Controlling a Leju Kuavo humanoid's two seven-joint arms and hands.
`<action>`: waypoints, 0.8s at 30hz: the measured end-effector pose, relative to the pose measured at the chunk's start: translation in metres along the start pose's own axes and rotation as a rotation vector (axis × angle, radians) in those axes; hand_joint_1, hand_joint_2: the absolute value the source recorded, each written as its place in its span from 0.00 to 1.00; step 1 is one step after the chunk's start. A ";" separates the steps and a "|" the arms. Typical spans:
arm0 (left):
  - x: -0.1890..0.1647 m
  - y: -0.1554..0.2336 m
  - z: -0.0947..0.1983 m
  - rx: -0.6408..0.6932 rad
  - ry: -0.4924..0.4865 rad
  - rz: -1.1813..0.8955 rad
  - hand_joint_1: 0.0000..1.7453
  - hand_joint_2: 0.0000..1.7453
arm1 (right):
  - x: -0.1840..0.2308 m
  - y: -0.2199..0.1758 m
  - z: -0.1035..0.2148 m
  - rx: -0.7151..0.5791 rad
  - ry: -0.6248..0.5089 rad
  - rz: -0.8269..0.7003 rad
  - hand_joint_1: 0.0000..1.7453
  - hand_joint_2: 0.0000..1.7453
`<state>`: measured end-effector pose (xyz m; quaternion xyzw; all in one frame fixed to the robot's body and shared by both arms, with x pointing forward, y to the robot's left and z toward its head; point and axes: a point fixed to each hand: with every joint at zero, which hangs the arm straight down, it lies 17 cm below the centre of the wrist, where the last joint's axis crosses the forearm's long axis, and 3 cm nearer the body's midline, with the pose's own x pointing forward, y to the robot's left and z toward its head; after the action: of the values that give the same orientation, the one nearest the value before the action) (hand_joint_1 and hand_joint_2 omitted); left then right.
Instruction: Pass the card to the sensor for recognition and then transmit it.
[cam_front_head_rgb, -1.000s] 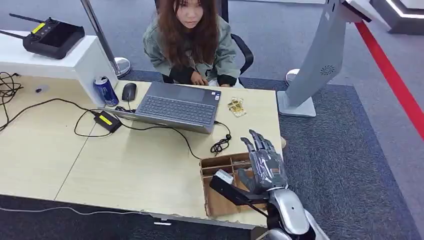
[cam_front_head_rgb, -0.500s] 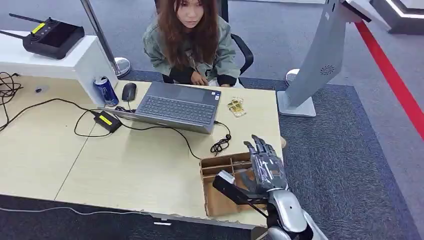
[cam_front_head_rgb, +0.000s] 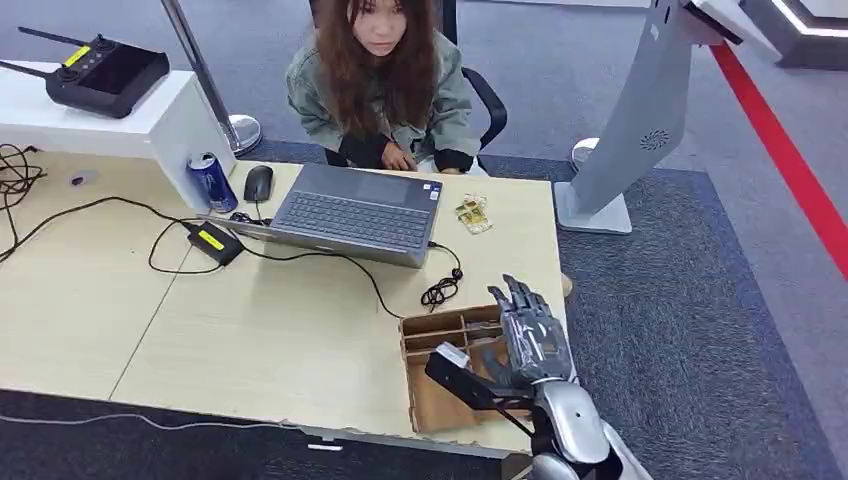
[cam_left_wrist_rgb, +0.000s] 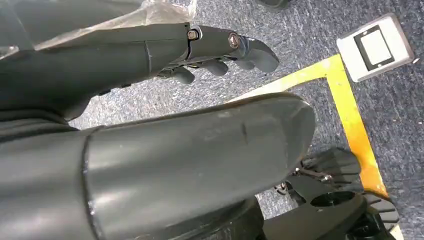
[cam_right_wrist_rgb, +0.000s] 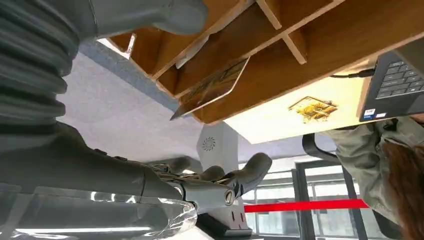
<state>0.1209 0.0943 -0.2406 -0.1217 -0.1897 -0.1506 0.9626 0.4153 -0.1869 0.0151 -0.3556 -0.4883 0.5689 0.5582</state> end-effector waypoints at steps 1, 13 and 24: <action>0.000 0.000 0.000 0.000 0.000 0.000 0.00 0.00 | 0.000 0.001 0.000 0.001 0.001 0.000 0.22 1.00; 0.000 0.000 0.000 0.000 0.000 0.000 0.00 0.00 | -0.001 0.002 -0.001 0.002 0.007 -0.004 0.30 1.00; 0.000 0.000 0.000 0.000 0.000 0.000 0.00 0.00 | -0.005 0.001 -0.003 -0.005 0.015 -0.008 0.39 1.00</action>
<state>0.1209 0.0943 -0.2407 -0.1215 -0.1897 -0.1504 0.9626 0.4187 -0.1909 0.0132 -0.3594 -0.4869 0.5626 0.5632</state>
